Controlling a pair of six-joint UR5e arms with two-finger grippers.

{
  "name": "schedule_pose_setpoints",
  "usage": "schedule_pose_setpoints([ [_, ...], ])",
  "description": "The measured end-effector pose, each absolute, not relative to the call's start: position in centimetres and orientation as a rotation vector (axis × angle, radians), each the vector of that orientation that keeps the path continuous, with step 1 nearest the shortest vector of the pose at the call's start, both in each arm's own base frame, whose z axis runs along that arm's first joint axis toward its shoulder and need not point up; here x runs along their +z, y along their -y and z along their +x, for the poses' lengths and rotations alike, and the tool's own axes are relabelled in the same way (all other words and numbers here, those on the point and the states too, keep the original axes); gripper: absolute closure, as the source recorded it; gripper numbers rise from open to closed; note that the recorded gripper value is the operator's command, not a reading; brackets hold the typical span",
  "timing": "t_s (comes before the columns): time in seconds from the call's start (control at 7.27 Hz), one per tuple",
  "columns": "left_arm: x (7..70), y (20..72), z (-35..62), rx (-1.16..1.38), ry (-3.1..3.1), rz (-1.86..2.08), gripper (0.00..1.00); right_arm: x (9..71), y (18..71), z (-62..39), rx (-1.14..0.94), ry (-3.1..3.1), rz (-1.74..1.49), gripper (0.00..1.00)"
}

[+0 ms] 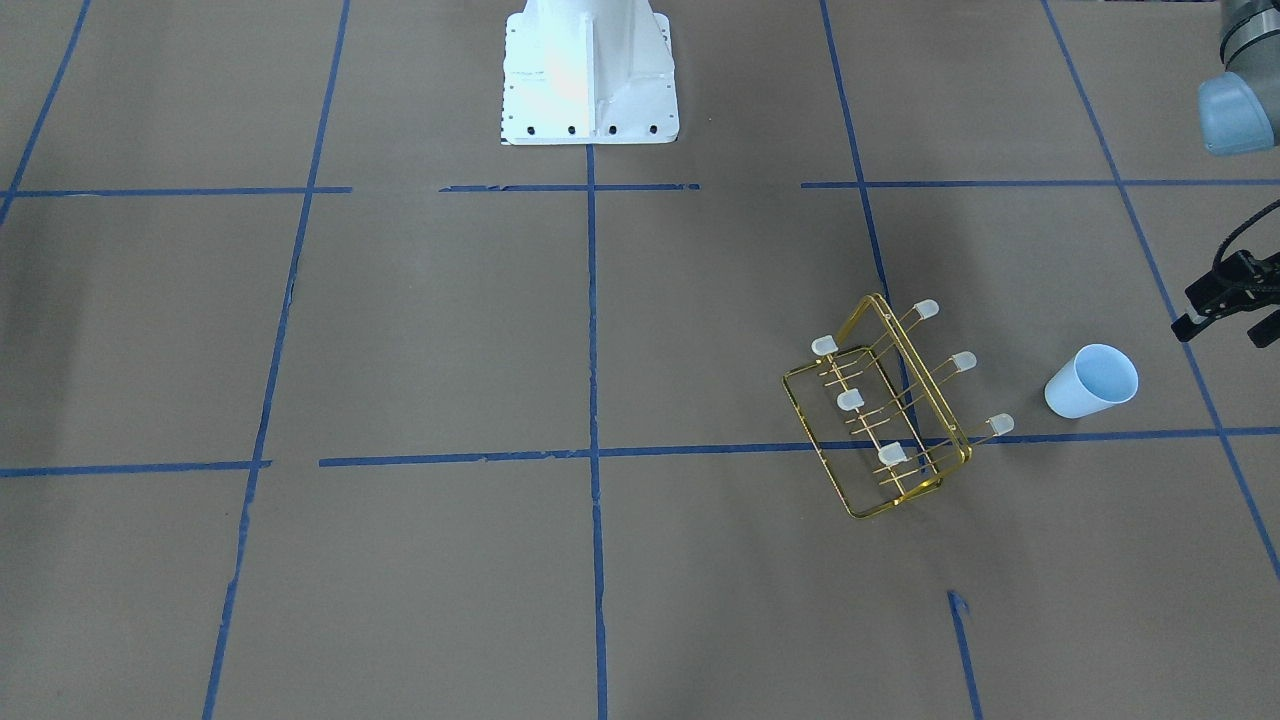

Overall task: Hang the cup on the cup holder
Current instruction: 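Move the left gripper down toward the light-blue cup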

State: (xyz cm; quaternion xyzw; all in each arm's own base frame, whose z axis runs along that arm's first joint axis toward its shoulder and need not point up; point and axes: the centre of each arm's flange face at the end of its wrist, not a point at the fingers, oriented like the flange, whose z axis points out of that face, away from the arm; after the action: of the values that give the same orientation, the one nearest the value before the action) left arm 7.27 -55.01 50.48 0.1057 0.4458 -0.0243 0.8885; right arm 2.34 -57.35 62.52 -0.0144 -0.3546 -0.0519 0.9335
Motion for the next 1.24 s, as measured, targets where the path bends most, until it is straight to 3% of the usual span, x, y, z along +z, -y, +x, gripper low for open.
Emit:
schedule_pose_setpoints([
  [0.69,48.6,54.8,10.9,-0.120,-0.833,0.353,0.00,62.5,57.3,2.3,-0.107,0.725,-0.029,0.00],
  [1.24,48.5,50.7,16.8,-0.263,-0.784,0.543,0.00,62.5,57.3,2.3,-0.106,0.725,-0.029,0.00],
])
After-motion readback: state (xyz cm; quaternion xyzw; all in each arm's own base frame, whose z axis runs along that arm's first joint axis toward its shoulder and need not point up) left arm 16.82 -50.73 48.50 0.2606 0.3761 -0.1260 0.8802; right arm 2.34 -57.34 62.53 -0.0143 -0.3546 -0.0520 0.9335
